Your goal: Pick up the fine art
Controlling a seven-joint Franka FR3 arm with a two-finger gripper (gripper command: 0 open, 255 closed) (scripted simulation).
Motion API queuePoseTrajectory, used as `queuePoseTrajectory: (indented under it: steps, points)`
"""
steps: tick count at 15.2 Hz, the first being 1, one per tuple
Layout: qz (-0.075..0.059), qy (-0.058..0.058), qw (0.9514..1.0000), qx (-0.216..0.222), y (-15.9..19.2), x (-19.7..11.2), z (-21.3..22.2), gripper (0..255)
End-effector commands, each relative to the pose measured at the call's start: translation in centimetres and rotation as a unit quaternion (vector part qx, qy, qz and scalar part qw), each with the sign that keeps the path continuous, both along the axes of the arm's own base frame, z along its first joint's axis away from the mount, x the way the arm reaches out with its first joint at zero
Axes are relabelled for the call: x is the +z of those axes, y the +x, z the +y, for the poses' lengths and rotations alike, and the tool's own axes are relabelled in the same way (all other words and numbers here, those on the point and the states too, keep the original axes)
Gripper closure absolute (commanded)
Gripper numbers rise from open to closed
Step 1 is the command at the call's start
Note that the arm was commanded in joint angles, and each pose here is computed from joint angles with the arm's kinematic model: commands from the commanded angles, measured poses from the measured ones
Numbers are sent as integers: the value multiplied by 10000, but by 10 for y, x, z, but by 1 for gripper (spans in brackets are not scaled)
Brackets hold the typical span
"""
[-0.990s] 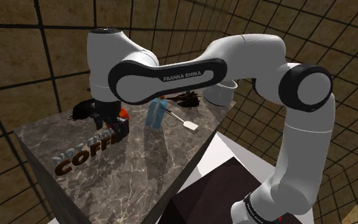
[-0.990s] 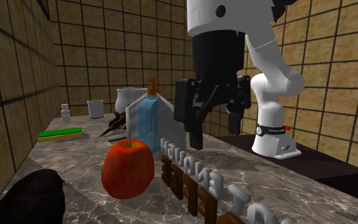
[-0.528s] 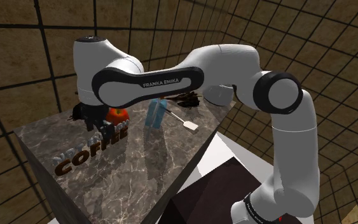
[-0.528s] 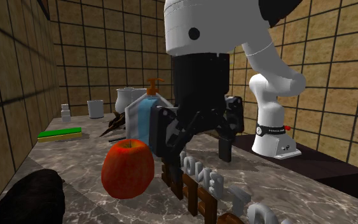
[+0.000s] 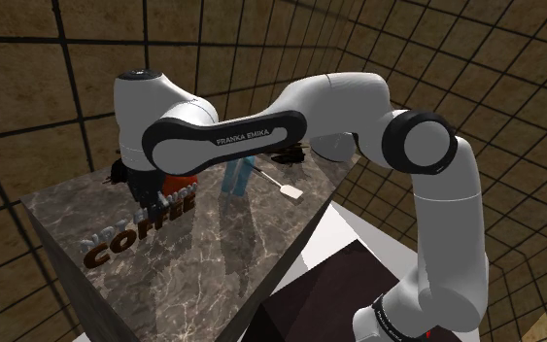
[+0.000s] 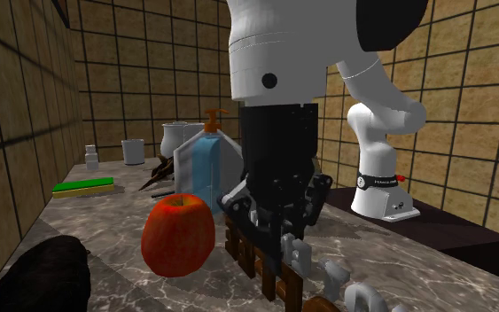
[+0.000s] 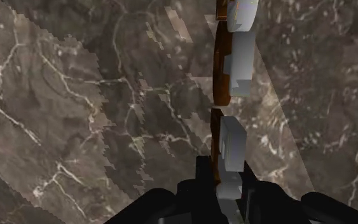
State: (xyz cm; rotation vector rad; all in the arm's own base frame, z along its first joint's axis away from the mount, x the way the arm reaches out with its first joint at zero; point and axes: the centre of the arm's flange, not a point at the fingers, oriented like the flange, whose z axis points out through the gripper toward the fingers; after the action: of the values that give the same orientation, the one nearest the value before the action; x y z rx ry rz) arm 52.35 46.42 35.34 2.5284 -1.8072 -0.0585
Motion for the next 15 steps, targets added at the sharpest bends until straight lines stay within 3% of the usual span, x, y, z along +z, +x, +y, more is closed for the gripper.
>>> queuePoseTrajectory:
  steps: [1, 7, 15]
  points:
    - [-1, 0, 10000, 0, 0, 0, 0, 255]
    - [0, 0, 10000, 0, 0, 0, 0, 255]
    - [0, 0, 10000, 0, 0, 42, 0, 255]
